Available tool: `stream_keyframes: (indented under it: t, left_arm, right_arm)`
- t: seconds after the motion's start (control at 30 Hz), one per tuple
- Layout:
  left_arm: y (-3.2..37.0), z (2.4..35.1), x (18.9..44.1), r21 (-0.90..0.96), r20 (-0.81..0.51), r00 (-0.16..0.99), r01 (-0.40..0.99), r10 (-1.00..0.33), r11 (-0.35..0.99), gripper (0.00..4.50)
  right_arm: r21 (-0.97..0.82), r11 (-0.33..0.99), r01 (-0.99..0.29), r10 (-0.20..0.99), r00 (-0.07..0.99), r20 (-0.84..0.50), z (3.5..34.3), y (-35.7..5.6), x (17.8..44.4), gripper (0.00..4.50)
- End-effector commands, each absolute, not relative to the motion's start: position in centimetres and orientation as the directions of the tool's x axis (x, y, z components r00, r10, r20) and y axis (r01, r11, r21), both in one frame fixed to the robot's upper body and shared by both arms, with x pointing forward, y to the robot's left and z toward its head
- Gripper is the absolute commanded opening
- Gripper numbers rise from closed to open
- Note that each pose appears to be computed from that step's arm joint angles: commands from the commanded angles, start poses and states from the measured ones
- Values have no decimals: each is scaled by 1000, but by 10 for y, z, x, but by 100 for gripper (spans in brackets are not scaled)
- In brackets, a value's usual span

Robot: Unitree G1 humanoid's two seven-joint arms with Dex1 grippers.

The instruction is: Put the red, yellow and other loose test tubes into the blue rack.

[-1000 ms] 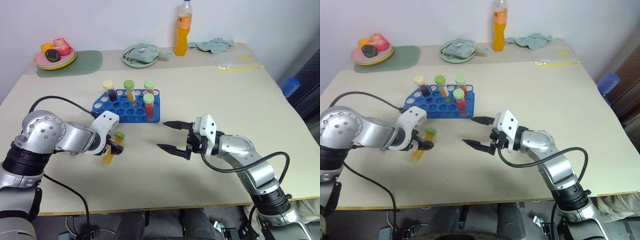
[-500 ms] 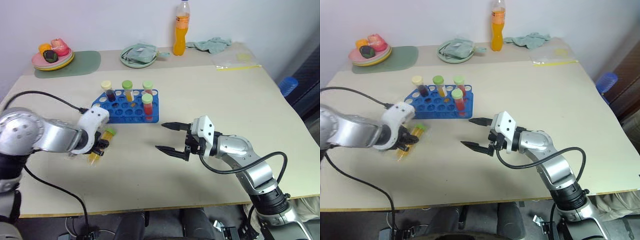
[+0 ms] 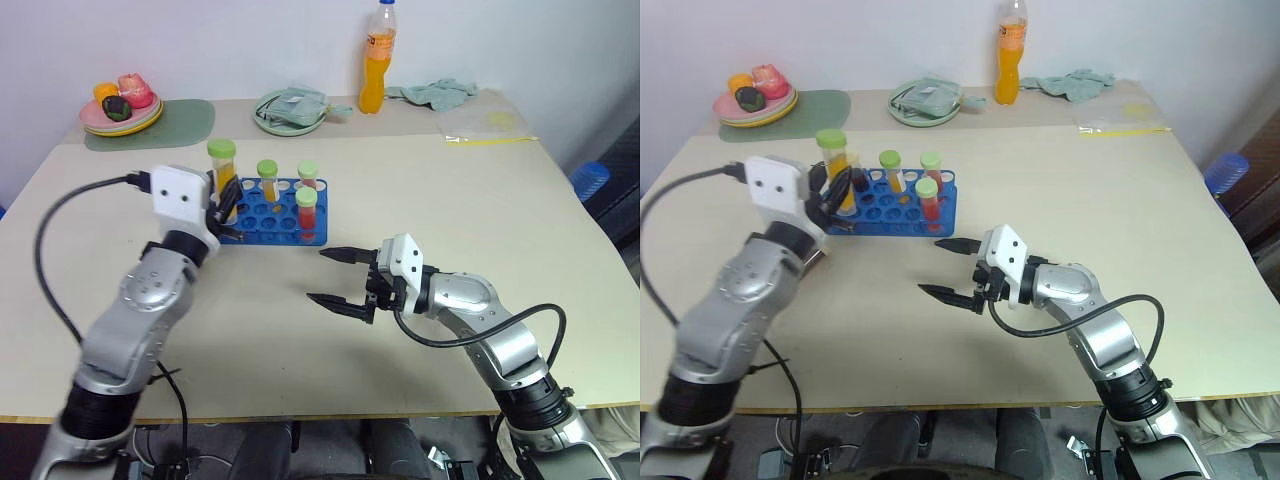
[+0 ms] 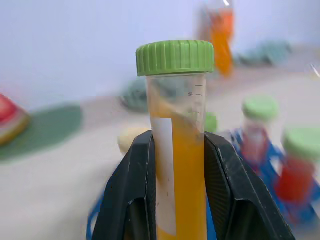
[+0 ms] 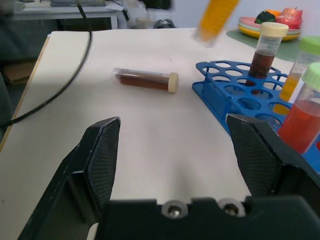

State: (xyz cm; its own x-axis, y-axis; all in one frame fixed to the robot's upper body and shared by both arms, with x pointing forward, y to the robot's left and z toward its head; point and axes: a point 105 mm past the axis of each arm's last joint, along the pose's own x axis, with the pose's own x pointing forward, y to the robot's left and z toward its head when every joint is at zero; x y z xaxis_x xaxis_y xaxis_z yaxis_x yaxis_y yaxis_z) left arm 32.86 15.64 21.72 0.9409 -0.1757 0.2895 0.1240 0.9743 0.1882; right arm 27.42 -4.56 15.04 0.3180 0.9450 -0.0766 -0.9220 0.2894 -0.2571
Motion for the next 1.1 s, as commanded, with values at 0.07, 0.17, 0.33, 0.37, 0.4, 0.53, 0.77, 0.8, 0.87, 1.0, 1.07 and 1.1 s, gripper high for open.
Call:
stream_keyframes:
  t: [0.07,0.17,0.33,0.37,0.4,0.53,0.77,0.8,0.87,1.0,1.07,1.1]
  left_arm:
    - [142,214,337,212,447,888,8,-105,977,91]
    - [135,201,346,209,453,886,5,-101,978,91]
    - [128,195,356,164,459,881,43,-114,986,91]
    - [127,194,357,164,461,880,44,-116,985,91]
    - [125,192,359,155,456,882,55,-121,986,91]
    - [122,180,365,158,399,906,81,-139,984,91]
    - [121,176,365,172,369,916,99,-158,980,91]
    - [121,175,365,174,369,916,100,-159,980,91]
    - [120,174,366,176,366,917,100,-160,979,91]
    - [120,169,368,180,359,919,105,-164,978,91]
    - [120,168,369,181,357,919,105,-165,978,91]
    - [120,167,370,181,359,919,105,-165,978,91]
  right_arm:
    - [-284,302,-910,943,329,-49,159,-44,274,375]
    - [-285,309,-907,941,336,-48,159,-44,274,375]
    - [-285,324,-902,936,349,-44,159,-44,274,375]
    - [-284,326,-902,935,351,-43,159,-45,275,375]
    - [-283,329,-901,934,354,-43,159,-45,275,375]
    - [-283,336,-898,931,362,-42,159,-45,275,375]
    - [-276,338,-900,931,363,-44,158,-46,275,375]
    - [-275,337,-901,931,362,-44,158,-46,274,375]
    - [-273,336,-902,932,360,-44,158,-46,274,375]
    - [-271,335,-902,932,359,-44,158,-45,274,375]
    - [-269,335,-903,932,359,-44,158,-45,274,375]
    - [-269,335,-903,932,359,-44,158,-45,274,375]
